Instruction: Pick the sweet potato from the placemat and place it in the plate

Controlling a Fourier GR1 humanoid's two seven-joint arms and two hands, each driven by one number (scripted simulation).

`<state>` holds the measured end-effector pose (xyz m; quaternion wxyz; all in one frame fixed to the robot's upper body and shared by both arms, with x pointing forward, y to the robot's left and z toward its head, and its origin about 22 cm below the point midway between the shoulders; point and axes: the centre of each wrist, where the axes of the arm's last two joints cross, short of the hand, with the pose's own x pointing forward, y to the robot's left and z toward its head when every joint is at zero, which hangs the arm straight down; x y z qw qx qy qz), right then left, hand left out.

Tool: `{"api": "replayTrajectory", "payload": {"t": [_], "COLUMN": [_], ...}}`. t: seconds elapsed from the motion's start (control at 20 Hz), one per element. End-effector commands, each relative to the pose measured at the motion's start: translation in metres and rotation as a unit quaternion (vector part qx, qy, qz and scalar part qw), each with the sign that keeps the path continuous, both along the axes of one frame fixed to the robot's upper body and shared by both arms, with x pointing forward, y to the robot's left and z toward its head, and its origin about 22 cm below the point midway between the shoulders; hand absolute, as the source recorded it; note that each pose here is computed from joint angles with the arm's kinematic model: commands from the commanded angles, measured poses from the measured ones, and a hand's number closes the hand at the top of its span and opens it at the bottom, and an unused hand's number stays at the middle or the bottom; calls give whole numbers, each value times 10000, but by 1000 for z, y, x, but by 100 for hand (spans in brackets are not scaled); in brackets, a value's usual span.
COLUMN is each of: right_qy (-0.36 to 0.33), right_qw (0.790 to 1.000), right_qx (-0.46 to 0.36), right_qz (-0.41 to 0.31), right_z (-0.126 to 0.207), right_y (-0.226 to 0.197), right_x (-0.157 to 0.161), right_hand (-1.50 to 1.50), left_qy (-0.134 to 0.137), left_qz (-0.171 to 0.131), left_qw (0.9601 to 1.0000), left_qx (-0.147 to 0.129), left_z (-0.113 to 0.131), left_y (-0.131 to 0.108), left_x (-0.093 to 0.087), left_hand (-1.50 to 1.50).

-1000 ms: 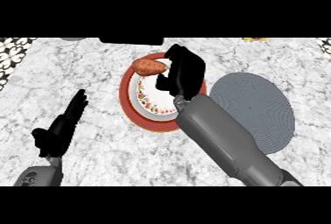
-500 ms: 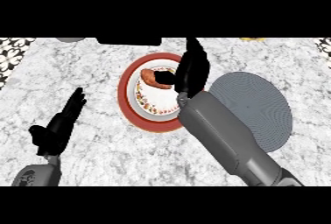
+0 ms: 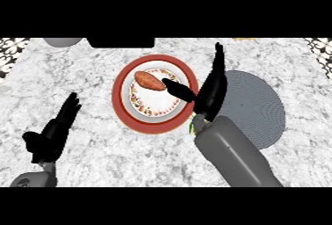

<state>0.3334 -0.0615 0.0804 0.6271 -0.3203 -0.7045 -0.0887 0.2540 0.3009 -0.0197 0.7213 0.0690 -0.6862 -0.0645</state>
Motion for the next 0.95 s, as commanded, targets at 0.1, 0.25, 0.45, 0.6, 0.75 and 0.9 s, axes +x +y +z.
{"api": "replayTrajectory", "payload": {"t": [0.1,0.25,0.45,0.6,0.75,0.9], "right_qy": [-199,-296,-169,-144,-221,-323], "right_qw": [9991,9990,9983,9989,9983,9988], "right_qx": [353,168,92,-16,96,-108], "right_qz": [130,277,545,452,537,346], "right_z": [-35,-29,-52,-71,-80,-86], "right_y": [-48,-87,-101,-117,-138,-150], "right_x": [-73,-91,-105,-114,-101,-108], "right_hand": [-150,-150,-150,-150,-150,-150], "left_qy": [-114,-23,-10,-103,-4,-6], "left_qz": [128,20,91,60,6,1], "left_qw": [9998,10000,9999,9999,10000,10000], "left_qx": [35,-5,-41,-27,-3,-58], "left_z": [8,-7,-10,-11,-11,-9], "left_y": [10,-3,10,3,-1,15], "left_x": [6,-22,-1,-9,0,-3], "left_hand": [0,0,0,0,0,0]}}
